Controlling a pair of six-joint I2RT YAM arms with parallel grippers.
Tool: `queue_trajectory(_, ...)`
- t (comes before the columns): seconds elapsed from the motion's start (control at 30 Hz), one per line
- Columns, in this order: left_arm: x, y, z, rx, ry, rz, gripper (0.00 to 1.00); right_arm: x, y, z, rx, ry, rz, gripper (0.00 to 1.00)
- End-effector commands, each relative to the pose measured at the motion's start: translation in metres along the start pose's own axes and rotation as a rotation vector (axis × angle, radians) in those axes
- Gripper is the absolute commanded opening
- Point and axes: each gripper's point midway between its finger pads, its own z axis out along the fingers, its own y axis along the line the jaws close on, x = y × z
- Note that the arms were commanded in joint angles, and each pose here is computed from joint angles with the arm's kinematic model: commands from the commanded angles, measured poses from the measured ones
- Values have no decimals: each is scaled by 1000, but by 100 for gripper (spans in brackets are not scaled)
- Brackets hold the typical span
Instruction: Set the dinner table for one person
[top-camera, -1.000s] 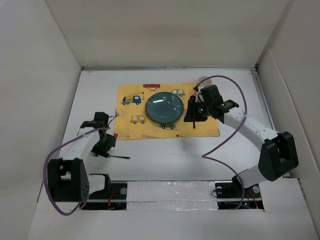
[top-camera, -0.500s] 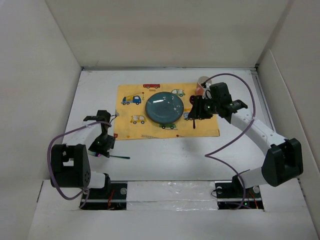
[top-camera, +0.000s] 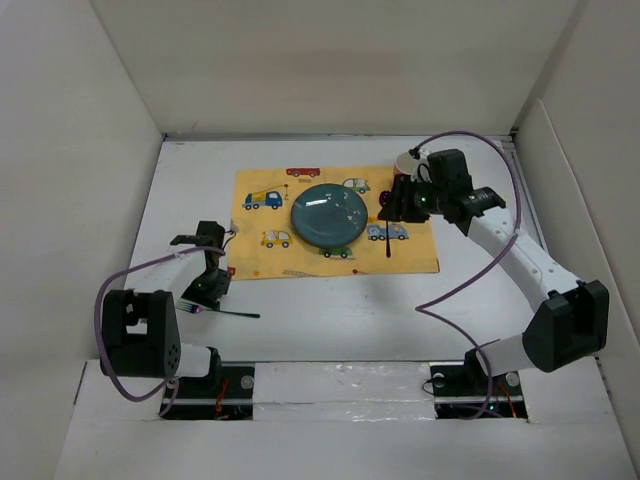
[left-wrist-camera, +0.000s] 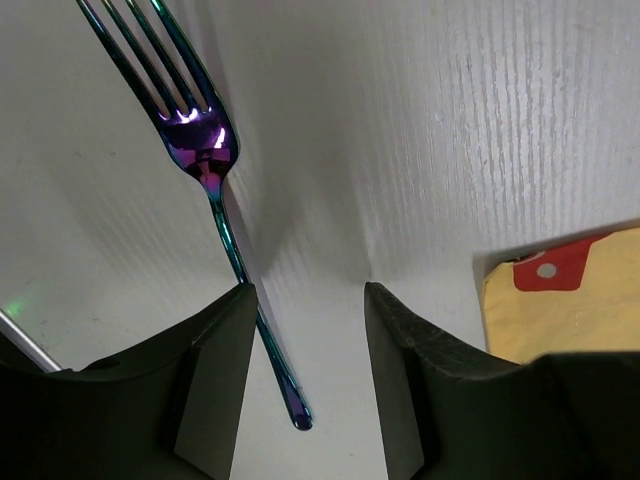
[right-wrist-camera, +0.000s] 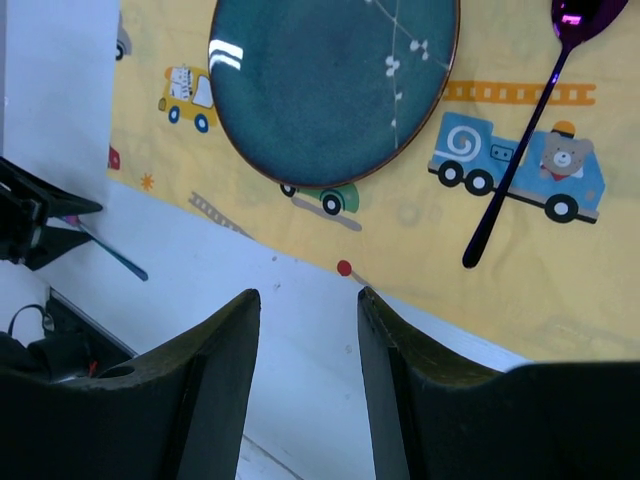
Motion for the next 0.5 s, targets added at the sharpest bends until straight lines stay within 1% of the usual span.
queue_trajectory(0.0, -4, -2, -2, 36, -38, -29, 44, -28, 4, -19, 7, -71, -22, 49)
queue_trajectory(0.07, -14, 1, 1, 36, -52, -41, 43, -31, 6, -22, 8, -82, -24, 49)
queue_trajectory(0.1, -17, 0, 0, 37, -58, -41, 43, -32, 6, -22, 5, -84, -28, 41)
queue_trajectory(0.13, -26, -2, -2, 37, -99, -40, 42, -31, 12, -22, -9, -79, -41, 29)
queue_trajectory(0.17, -32, -7, -7, 50, -120, -17, 41, -28, 16, -20, -18, -68, -55, 24)
queue_trajectory(0.2, -41, -17, -18, 80, -145, -18, 41, -24, 20, -16, -28, -53, -81, 17)
queue_trajectory(0.23, -49, -21, -25, 95, -171, -14, 41, -14, 34, -10, -53, -22, -115, 2)
queue_trajectory(0.27, -54, -25, -33, 111, -187, -3, 40, -9, 42, -7, -70, -5, -141, 0)
queue_trajectory(0.33, -62, -33, -53, 146, -226, 8, 40, 4, 56, 3, -101, 34, -177, 0)
queue_trajectory(0.37, -61, -32, -57, 147, -228, 15, 38, 10, 70, 7, -129, 45, -201, 0)
queue_trajectory(0.47, -49, -18, -61, 141, -170, 18, 36, 17, 93, 11, -174, 56, -219, 0)
